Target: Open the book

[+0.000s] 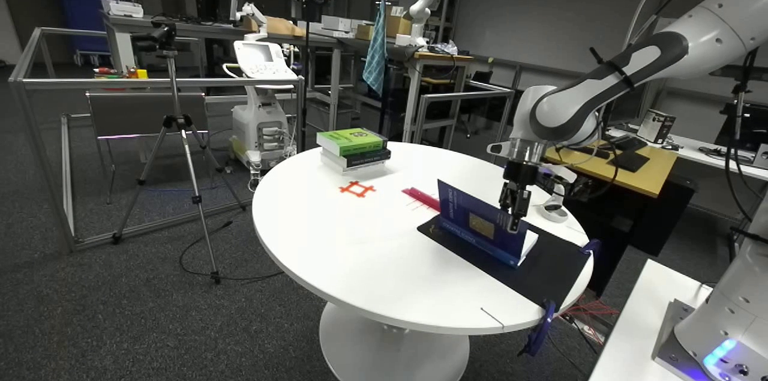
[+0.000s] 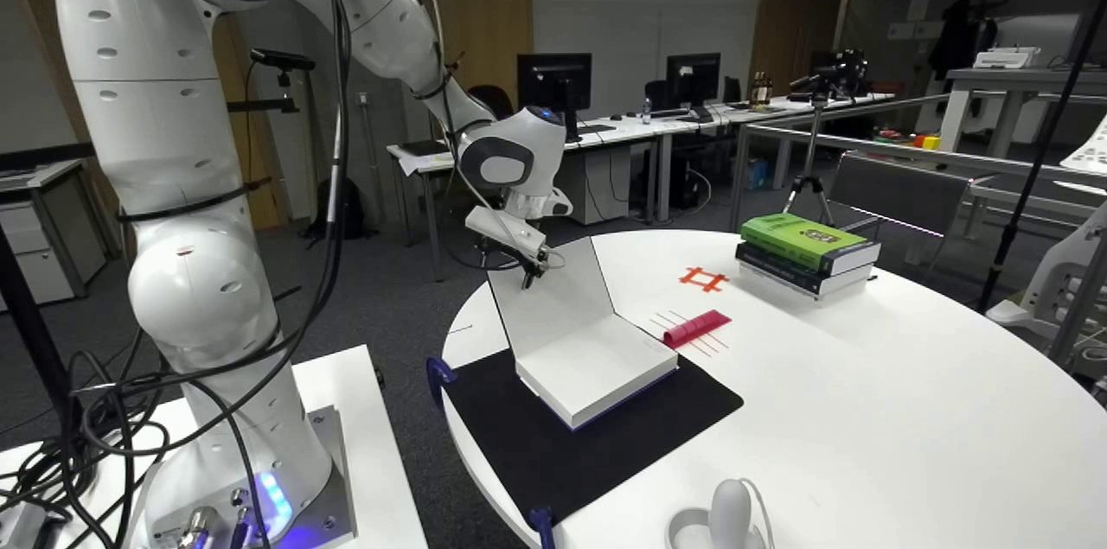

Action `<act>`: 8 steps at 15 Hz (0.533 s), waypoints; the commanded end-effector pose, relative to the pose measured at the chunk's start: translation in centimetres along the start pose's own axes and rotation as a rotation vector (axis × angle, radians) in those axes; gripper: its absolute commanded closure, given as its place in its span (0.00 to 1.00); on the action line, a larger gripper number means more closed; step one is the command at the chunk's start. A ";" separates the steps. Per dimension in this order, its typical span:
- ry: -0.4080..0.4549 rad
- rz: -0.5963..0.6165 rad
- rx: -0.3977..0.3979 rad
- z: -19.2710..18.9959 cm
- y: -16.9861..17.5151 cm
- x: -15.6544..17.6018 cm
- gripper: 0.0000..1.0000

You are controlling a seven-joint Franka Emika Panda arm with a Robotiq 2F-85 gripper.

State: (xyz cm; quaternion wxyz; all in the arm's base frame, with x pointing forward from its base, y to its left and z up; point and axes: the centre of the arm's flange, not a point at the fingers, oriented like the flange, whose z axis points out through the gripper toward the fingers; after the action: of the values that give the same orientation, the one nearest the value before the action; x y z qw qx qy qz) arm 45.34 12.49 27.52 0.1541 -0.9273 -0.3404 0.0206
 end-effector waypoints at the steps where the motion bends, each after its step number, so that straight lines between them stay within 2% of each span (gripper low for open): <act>1: 0.003 0.008 -0.057 1.9 -0.1 1.2 0.00; 8: -0.044 0.009 -0.130 5.6 -0.4 2.5 0.00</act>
State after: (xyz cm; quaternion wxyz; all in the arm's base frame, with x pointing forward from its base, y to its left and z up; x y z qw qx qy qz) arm 45.73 15.02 23.41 0.1057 -0.9342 -0.3399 0.0213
